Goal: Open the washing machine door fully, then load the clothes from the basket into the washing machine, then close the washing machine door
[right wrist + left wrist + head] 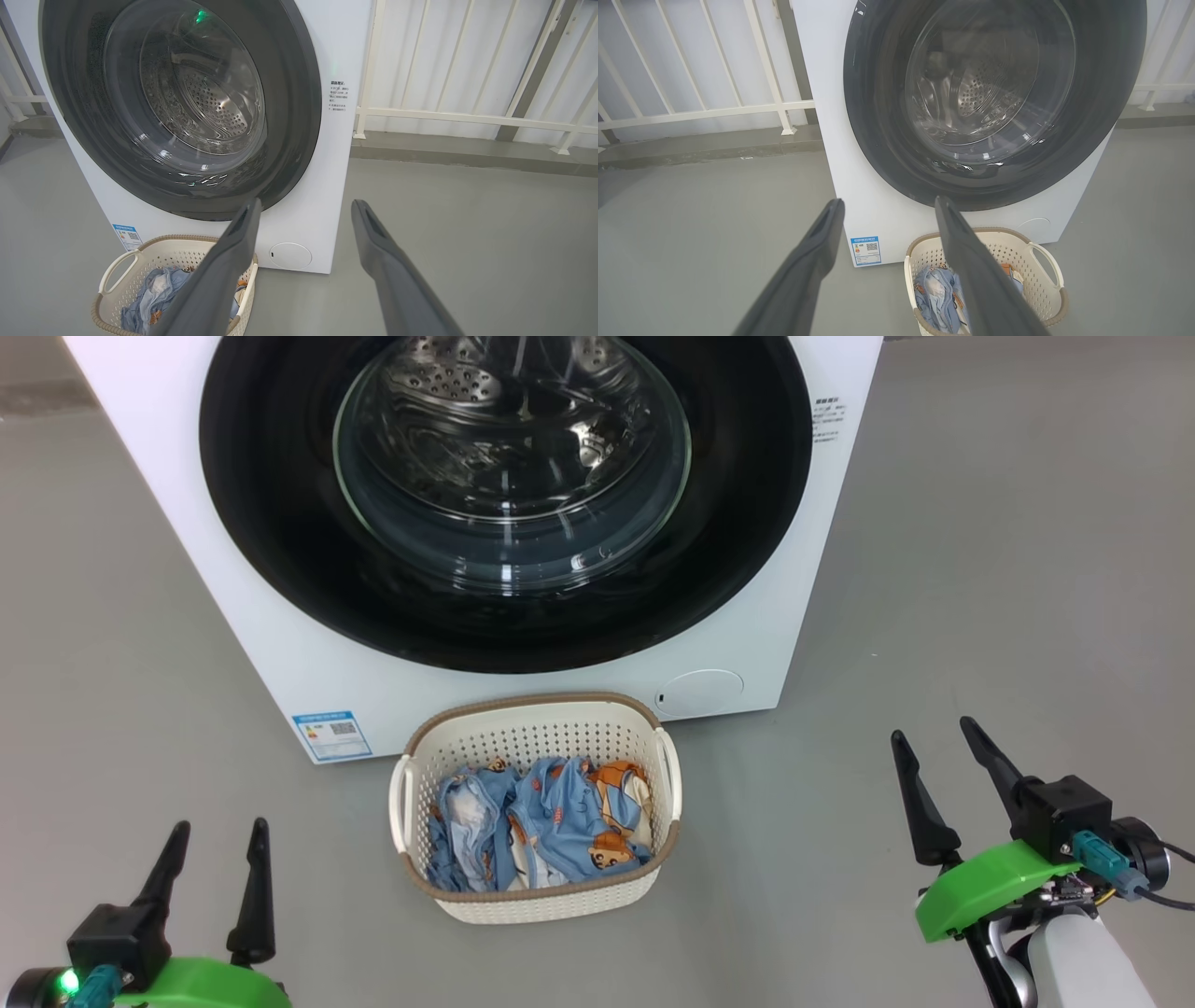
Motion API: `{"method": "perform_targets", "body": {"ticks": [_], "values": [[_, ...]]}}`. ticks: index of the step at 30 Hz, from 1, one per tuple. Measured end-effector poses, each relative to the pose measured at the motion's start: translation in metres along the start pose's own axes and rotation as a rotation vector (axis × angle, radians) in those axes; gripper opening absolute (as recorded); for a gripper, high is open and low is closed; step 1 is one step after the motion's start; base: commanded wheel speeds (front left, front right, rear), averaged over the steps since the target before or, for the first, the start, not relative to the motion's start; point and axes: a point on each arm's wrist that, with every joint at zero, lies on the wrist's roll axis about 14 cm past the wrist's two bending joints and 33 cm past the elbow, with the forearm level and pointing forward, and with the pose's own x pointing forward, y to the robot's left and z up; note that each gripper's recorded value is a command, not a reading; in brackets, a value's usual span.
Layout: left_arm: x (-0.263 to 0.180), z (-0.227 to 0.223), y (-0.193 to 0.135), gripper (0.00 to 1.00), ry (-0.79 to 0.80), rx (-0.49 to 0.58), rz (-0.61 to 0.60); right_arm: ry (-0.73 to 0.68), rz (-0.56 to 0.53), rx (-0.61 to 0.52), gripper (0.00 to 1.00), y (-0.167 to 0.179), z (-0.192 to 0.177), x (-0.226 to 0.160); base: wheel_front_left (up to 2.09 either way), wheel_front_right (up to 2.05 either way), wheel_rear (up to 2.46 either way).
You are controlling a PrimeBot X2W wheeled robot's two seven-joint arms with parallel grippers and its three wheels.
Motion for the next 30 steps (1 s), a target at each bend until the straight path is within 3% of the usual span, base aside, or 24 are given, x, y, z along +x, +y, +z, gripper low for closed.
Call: {"method": "perform_targets", "body": {"ticks": [22, 30], "values": [[0.006, 0.002, 0.001, 1.00, -0.009, -0.017, 0.006, 0.008, -0.003, 0.004, 1.00, -0.001, -0.004, 0.006, 1.32, 0.70, -2.02], [0.007, 0.010, 0.002, 1.00, -0.034, -0.004, 0.005, 0.005, -0.001, 0.004, 1.00, 0.000, -0.003, 0.008, 0.59, 0.54, -1.13]]}}
